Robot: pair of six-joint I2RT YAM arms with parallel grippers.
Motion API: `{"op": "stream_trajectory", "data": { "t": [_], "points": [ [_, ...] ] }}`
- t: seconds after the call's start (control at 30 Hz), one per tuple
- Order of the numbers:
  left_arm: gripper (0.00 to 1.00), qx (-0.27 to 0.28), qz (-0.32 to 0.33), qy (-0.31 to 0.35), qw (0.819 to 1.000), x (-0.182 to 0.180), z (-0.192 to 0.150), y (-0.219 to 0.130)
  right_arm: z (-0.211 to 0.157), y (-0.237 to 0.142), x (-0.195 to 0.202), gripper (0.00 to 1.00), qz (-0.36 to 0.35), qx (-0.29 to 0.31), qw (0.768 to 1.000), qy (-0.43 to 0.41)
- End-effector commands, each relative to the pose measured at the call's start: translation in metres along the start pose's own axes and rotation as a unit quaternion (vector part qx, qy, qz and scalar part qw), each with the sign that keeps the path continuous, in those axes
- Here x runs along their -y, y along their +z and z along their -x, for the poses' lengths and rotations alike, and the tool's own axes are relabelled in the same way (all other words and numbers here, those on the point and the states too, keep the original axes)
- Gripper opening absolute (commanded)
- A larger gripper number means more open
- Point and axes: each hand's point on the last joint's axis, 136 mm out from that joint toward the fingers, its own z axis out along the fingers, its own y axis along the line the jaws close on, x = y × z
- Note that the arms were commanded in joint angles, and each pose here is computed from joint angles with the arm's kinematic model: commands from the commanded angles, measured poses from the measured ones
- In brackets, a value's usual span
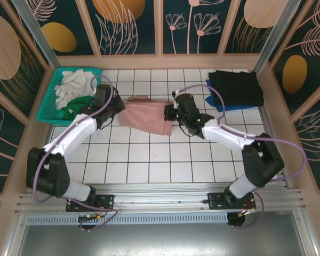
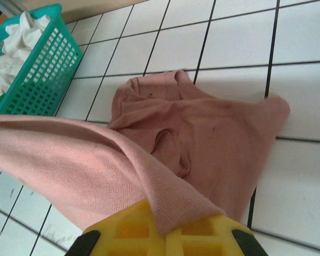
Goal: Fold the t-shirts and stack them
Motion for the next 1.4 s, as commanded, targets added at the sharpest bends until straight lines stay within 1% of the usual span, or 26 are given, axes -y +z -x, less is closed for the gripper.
{"op": "stream_trajectory", "data": {
  "t": [0.0,0.03,0.07,0.1,0.27,0.3,0.33,0.4,0.47,0.5,0.53,0.57,0.63,0.7,0.77,0.87,0.9,0.93,0.97,1.0,1.03,1.1,1.17,1.27,1.37],
  "points": [
    [0.00,0.012,-0.015,0.005,1.000,0.011,0.027,0.026,0.027,0.020,0.005,0.00,0.025,0.007,1.000,-0.005],
    [0.00,0.004,-0.014,0.004,1.000,0.011,0.030,0.038,0.030,0.028,0.013,0.00,0.026,0.002,1.000,0.000],
    [0.00,0.000,-0.016,0.000,1.000,0.014,0.035,0.044,0.029,0.035,0.011,0.00,0.035,-0.004,0.999,0.002],
    [0.00,-0.015,-0.013,0.000,1.000,0.013,0.032,0.063,0.038,0.041,0.028,0.00,0.027,-0.001,1.000,0.016],
    [0.00,-0.040,-0.018,0.007,0.999,0.026,0.042,0.115,0.043,0.078,0.065,0.00,0.016,-0.012,0.999,0.041],
    [0.06,-0.043,-0.011,0.008,0.999,0.026,0.044,0.126,0.043,0.087,0.069,0.00,0.029,-0.019,0.998,0.046],
    [0.15,-0.049,-0.003,0.009,0.999,0.024,0.045,0.136,0.041,0.097,0.071,0.00,0.045,-0.031,0.997,0.052],
    [0.39,-0.062,0.013,0.010,0.998,0.018,0.045,0.154,0.036,0.118,0.081,0.00,0.054,-0.054,0.995,0.060],
    [0.45,-0.067,0.022,0.016,0.997,0.014,0.045,0.164,0.027,0.134,0.094,0.09,0.037,-0.075,0.995,0.061],
    [0.50,-0.066,0.028,0.020,0.997,0.012,0.046,0.166,0.029,0.136,0.102,0.18,0.021,-0.076,0.995,0.062],
    [0.57,-0.064,0.031,0.028,0.997,0.011,0.047,0.166,0.035,0.135,0.109,0.27,0.006,-0.071,0.995,0.064],
    [0.63,-0.059,0.034,0.033,0.997,0.009,0.049,0.165,0.041,0.131,0.113,0.34,-0.006,-0.065,0.996,0.065],
    [0.64,-0.058,0.035,0.049,0.996,0.010,0.049,0.160,0.055,0.117,0.118,0.39,-0.033,-0.046,0.996,0.062],
    [0.67,-0.062,0.022,0.058,0.996,0.009,0.040,0.152,0.060,0.100,0.121,0.44,-0.070,-0.031,0.996,0.056],
    [0.67,-0.070,0.013,0.065,0.995,0.005,0.022,0.145,0.056,0.087,0.115,0.45,-0.086,-0.017,0.995,0.049],
    [0.67,-0.096,0.018,0.073,0.993,-0.008,-0.022,0.141,0.032,0.087,0.081,0.45,-0.037,-0.031,0.998,0.036],
    [0.67,-0.109,0.015,0.079,0.991,-0.009,-0.039,0.142,0.021,0.091,0.069,0.45,-0.018,-0.041,0.998,0.032],
    [0.67,-0.120,0.017,0.082,0.989,-0.011,-0.052,0.143,0.013,0.095,0.062,0.44,-0.014,-0.048,0.998,0.029],
    [0.65,-0.134,0.025,0.081,0.987,-0.017,-0.066,0.145,0.002,0.101,0.060,0.40,-0.019,-0.058,0.998,0.027],
    [0.62,-0.145,0.029,0.078,0.986,-0.022,-0.078,0.146,-0.008,0.106,0.062,0.35,-0.023,-0.067,0.997,0.027],
    [0.61,-0.151,0.031,0.076,0.985,-0.026,-0.086,0.145,-0.015,0.109,0.065,0.32,-0.025,-0.073,0.997,0.032],
    [0.61,-0.164,0.036,0.072,0.983,-0.036,-0.104,0.142,-0.032,0.113,0.076,0.27,-0.027,-0.091,0.994,0.050],
    [0.60,-0.171,0.046,0.072,0.982,-0.045,-0.115,0.137,-0.043,0.113,0.088,0.26,-0.033,-0.099,0.993,0.058],
    [0.60,-0.182,0.046,0.080,0.979,-0.047,-0.133,0.122,-0.042,0.103,0.105,0.26,-0.056,-0.100,0.992,0.060],
    [0.60,-0.190,0.028,0.082,0.978,-0.038,-0.151,0.103,-0.033,0.084,0.101,0.33,-0.055,-0.086,0.994,0.050]
  ]
}}
